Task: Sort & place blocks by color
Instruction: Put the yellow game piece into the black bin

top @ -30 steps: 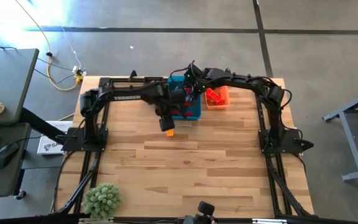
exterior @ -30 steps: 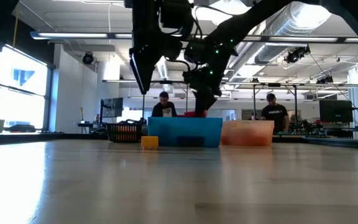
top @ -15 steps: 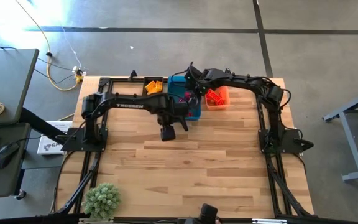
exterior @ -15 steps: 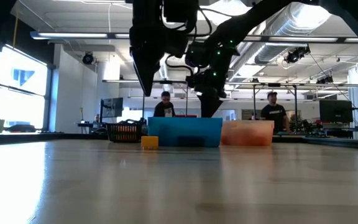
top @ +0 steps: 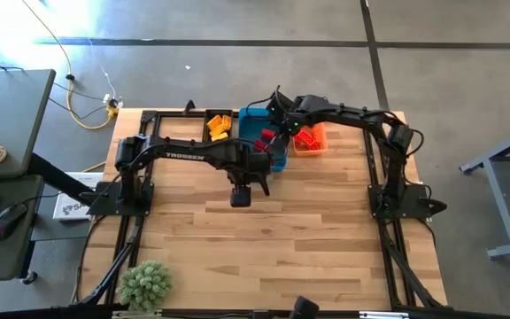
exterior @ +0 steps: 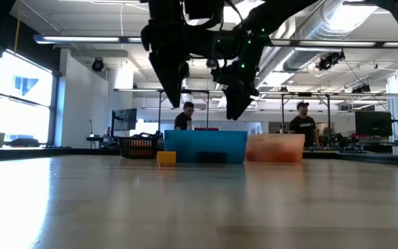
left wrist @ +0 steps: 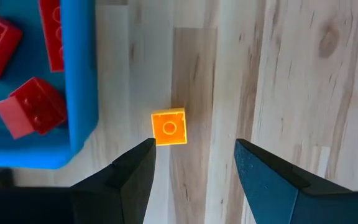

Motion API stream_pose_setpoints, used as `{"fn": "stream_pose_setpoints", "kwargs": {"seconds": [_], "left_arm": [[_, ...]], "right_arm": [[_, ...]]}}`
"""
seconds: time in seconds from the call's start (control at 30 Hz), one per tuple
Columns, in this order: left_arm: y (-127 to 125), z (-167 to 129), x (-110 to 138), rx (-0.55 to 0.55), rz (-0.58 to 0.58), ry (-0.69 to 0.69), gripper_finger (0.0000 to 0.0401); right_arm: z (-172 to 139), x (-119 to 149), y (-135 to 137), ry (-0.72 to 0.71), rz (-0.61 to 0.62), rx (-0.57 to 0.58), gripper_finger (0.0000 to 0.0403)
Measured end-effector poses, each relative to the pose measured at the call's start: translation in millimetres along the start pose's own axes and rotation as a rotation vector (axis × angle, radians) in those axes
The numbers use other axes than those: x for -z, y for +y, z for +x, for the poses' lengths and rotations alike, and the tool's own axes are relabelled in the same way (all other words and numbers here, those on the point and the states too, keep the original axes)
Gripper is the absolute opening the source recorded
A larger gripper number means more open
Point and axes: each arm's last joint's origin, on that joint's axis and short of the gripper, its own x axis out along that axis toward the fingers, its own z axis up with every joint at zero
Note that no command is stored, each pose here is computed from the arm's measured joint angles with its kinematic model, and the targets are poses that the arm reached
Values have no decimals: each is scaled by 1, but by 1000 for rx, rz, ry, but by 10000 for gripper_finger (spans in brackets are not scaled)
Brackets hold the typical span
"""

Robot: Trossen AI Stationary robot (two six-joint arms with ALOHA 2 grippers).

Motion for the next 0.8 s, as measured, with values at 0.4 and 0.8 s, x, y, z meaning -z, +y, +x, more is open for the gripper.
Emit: {"fn": "stream_pose_setpoints", "kwargs": {"seconds": [0.4, 0.8], "left_arm": [[-4, 42, 15, 67, 99, 17, 206], [3, 50, 16, -42, 96, -2, 206]], "right_arm": [[-40, 4, -3, -66, 37, 66, 195], [-42, 5, -4, -64, 8, 92, 195]]}}
